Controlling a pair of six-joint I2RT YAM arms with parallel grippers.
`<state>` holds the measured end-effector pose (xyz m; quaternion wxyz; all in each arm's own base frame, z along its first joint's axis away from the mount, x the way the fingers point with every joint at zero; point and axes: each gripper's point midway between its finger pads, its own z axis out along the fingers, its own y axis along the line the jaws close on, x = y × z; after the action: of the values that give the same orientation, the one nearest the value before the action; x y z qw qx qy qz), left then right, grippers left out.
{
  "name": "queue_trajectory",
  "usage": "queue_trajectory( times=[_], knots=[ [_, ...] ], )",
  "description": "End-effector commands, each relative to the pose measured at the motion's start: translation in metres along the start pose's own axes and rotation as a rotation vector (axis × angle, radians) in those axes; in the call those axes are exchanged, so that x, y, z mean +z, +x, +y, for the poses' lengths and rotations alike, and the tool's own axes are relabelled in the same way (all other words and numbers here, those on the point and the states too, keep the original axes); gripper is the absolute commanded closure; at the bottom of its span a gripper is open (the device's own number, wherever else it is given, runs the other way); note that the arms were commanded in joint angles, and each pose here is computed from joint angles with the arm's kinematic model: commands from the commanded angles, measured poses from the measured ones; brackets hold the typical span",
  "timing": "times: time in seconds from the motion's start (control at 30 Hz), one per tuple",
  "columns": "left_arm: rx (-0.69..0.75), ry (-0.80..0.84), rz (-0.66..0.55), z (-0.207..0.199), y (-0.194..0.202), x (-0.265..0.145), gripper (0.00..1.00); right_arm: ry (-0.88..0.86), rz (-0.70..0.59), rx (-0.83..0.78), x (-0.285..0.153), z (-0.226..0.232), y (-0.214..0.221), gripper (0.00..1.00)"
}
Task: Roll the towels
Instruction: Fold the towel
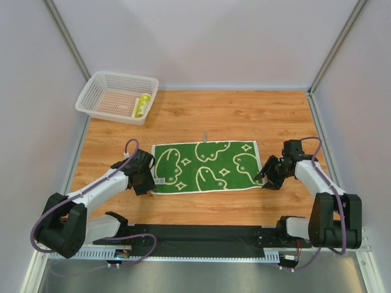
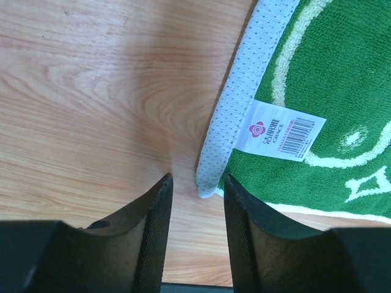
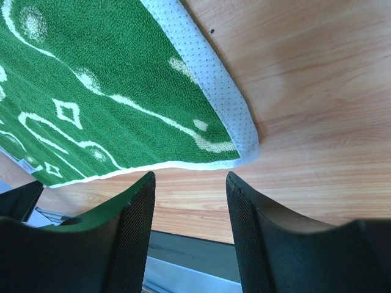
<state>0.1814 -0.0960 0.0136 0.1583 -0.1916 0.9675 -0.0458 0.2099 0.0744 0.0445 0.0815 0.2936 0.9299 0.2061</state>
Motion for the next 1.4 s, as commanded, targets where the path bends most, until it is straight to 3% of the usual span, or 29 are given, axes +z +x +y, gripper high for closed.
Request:
queue_trajectory(
  times=[0.0,0.1,0.23,0.37,0.5,0.8,1.37],
  knots=[
    [0.011,-0.020,0.032,0.009,0.012,0.012,0.55,-0.025,-0.008,-0.024,0.005,0.003,-0.004,0.49],
    [0.023,-0.020,0.038,0.009,0.012,0.012,0.69,-0.025,-0.003,-0.023,0.008,0.003,-0.004,0.49],
    [0.043,-0.006,0.053,0.005,0.012,0.011,0.80,-0.022,-0.006,-0.034,0.008,0.004,-0.007,0.49],
    [0.052,-0.002,0.056,0.004,0.012,0.010,0.83,-0.019,-0.010,-0.036,0.006,0.005,-0.009,0.49],
    [0.060,0.004,0.051,0.004,0.011,0.006,1.00,-0.017,-0.015,-0.035,0.006,0.005,-0.010,0.49],
    [0.096,0.019,0.022,-0.001,-0.001,-0.017,1.00,0.066,-0.055,0.016,0.008,-0.014,-0.015,0.46],
    [0.109,0.021,0.013,0.000,-0.003,-0.018,1.00,0.153,-0.099,0.077,0.017,-0.041,-0.014,0.63]
  ],
)
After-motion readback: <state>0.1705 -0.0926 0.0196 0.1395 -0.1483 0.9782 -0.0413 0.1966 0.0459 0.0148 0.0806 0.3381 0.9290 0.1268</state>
